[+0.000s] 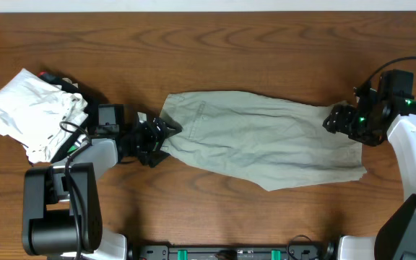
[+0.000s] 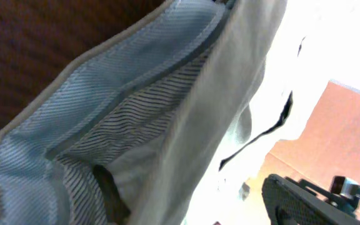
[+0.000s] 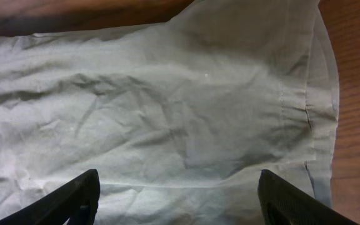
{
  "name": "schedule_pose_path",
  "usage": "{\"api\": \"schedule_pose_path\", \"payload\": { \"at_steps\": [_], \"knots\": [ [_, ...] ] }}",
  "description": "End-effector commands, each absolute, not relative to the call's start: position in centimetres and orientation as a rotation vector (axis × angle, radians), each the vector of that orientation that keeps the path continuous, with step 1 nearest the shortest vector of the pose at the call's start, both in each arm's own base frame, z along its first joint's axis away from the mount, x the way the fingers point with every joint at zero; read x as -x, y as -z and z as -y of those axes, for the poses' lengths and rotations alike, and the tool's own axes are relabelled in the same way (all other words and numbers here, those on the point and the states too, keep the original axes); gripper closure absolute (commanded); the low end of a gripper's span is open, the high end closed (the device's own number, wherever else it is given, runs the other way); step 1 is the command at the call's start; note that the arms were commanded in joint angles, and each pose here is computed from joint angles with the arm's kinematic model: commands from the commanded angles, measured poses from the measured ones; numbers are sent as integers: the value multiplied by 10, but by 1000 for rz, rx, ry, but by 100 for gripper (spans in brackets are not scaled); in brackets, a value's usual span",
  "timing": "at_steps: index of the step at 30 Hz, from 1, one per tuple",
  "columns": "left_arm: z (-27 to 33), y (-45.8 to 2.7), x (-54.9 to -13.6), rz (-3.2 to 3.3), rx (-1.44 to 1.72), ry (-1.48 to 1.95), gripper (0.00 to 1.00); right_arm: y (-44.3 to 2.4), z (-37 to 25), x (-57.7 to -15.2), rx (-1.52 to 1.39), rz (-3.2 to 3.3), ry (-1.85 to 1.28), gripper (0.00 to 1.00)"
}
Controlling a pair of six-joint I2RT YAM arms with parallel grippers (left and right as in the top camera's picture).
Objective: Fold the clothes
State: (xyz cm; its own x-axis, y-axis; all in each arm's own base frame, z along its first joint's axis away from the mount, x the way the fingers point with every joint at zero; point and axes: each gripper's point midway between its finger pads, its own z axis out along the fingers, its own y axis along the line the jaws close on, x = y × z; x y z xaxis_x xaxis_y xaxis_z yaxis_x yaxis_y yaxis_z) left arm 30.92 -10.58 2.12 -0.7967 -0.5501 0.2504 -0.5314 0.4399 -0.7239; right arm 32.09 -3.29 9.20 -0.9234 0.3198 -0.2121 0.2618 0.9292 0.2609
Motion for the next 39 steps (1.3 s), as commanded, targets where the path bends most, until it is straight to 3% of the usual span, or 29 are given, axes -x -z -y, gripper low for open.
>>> {"api": "schedule_pose_path", "payload": {
  "at_steps": [1,11,28,32,37,39],
  "knots": [
    [59,33,-298,-2748,1038,805,15,-89,33,-319,-416,-2850,-317,21],
    [40,40,-304,-2721,1048,632,14,-89,33,-319,-415,-2848,-316,21],
    [65,38,-312,-2727,911,618,15,-89,33,-318,-417,-2854,-318,20],
    [66,38,-312,-2729,909,618,42,-88,33,-317,-417,-2856,-318,20],
    [66,39,-310,-2735,911,622,94,-88,33,-317,-418,-2856,-318,20],
    [66,38,-310,-2737,907,621,94,-88,33,-317,-418,-2856,-318,20]
  ]
}}
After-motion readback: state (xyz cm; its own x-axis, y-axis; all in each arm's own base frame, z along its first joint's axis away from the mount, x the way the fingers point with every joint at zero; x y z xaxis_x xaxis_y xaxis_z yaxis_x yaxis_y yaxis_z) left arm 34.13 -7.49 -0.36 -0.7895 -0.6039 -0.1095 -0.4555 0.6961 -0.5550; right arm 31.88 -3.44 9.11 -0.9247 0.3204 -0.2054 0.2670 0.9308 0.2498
